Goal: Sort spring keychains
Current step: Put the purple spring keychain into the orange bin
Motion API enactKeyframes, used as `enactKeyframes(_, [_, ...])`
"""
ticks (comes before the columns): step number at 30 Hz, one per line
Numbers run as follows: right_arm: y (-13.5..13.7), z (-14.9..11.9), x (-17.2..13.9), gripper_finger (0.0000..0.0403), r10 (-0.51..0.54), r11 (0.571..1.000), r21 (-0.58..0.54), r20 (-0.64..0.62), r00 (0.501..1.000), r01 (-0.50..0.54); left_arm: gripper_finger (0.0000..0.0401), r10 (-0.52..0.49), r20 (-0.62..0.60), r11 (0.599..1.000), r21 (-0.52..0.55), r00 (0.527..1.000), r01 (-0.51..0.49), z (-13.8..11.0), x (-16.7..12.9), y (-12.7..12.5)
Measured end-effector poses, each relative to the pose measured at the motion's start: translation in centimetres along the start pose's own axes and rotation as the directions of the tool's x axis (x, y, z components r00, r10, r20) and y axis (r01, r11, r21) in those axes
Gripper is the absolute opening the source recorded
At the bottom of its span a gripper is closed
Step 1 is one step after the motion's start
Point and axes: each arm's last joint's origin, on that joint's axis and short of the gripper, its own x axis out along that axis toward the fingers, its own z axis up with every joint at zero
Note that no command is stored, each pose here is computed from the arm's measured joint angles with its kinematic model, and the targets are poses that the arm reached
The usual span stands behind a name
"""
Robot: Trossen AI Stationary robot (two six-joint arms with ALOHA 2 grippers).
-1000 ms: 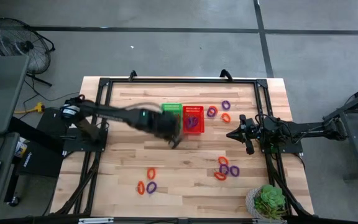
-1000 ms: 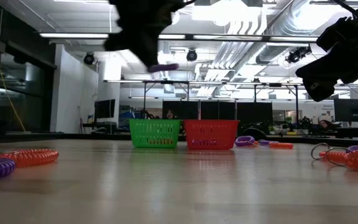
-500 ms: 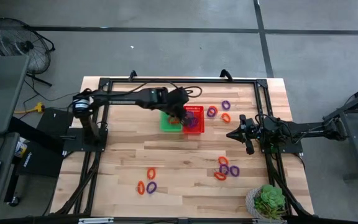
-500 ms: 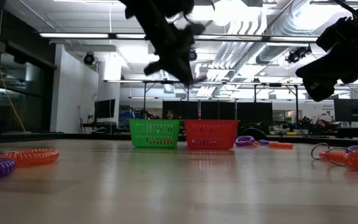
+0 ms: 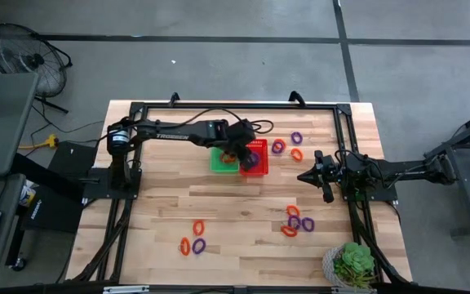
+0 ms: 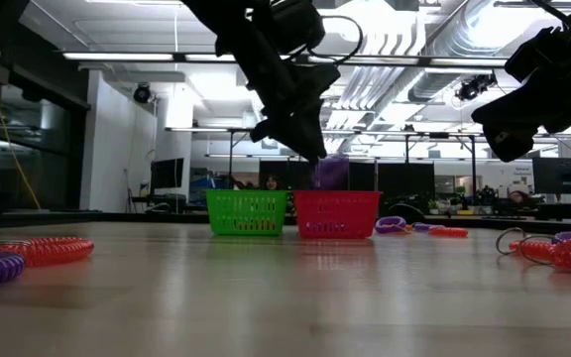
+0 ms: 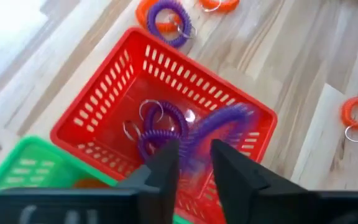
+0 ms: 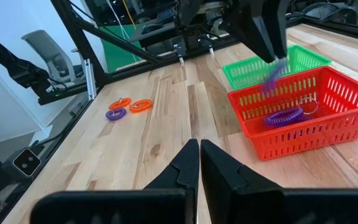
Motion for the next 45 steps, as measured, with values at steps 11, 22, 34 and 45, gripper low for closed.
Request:
enactKeyframes(11, [0.0,0.0,0.0,0.0012,0.001,1.0,0.0,0.002,1.0,-0.001,0.0185,0.007,-0.067,0.996,0.084,0.998,-0.001,-0.4,-0.1,0.7])
enactKeyframes(22, [0.0,0.0,0.0,0.0012,0.002,1.0,0.0,0.004,1.0,-0.002,0.0186,0.037,-0.149,0.983,0.184,0.988,-0.009,-1.0,-4.9,0.9])
enactKeyframes(34, [0.0,0.0,0.0,0.0012,0.002,1.0,0.0,0.004,1.0,-0.002,0.0186,0.162,-0.197,0.974,0.189,0.967,-0.124,-2.9,-11.2,-0.1])
enactKeyframes(45, [0.0,0.0,0.0,0.0012,0.002,1.0,0.0,0.004,1.0,-0.002,0.0186,0.207,-0.223,0.978,0.074,0.952,-0.195,-9.9,-13.6,-2.3])
